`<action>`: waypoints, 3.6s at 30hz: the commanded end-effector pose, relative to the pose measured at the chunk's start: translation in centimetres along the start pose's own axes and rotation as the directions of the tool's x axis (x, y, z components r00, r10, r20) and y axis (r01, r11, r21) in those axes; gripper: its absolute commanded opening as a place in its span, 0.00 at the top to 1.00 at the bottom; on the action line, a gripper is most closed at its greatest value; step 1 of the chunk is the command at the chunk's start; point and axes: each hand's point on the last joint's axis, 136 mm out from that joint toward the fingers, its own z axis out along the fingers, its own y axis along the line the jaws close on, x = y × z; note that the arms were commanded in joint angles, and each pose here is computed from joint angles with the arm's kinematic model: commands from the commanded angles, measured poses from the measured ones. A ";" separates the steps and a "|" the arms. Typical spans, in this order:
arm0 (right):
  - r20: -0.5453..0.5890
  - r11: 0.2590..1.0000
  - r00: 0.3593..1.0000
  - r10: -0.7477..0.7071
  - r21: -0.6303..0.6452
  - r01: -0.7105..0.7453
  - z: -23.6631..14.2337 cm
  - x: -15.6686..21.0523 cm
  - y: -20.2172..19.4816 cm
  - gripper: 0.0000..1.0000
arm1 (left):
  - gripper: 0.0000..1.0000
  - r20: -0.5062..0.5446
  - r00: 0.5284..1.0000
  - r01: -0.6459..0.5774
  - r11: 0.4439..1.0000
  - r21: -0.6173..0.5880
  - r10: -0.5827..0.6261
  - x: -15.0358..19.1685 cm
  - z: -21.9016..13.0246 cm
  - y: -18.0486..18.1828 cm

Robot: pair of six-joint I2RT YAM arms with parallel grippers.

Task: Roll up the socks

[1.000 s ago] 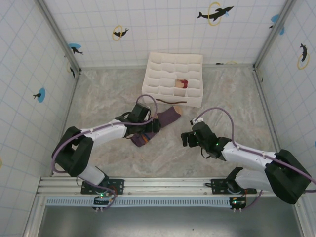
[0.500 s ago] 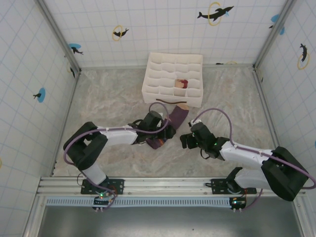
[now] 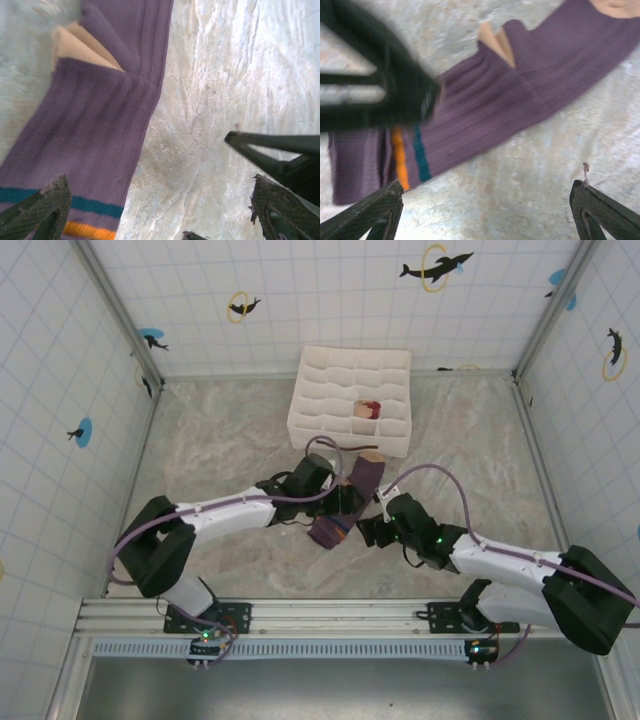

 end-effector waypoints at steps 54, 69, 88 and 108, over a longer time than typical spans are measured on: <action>0.091 0.765 0.769 -0.633 -0.079 0.639 5.5 2.7 12.3 0.58 | 0.91 -0.108 0.936 0.335 0.942 -0.022 -0.336 6.5 -2.1 8.5; 0.043 0.793 0.795 -0.605 -0.066 0.606 6.3 2.3 12.1 1.00 | 0.88 -0.065 0.943 0.324 0.946 -0.031 -0.325 5.8 -3.2 8.4; -0.094 0.934 0.945 -0.314 -0.210 0.290 6.9 -0.8 11.2 1.00 | 0.66 0.034 0.953 0.303 0.947 -0.104 -0.301 4.2 -5.0 9.5; -0.177 0.981 0.984 -0.031 -0.194 -0.004 7.6 -0.7 7.0 1.00 | 0.60 0.034 0.958 0.286 0.953 -0.098 -0.284 3.4 -3.1 9.7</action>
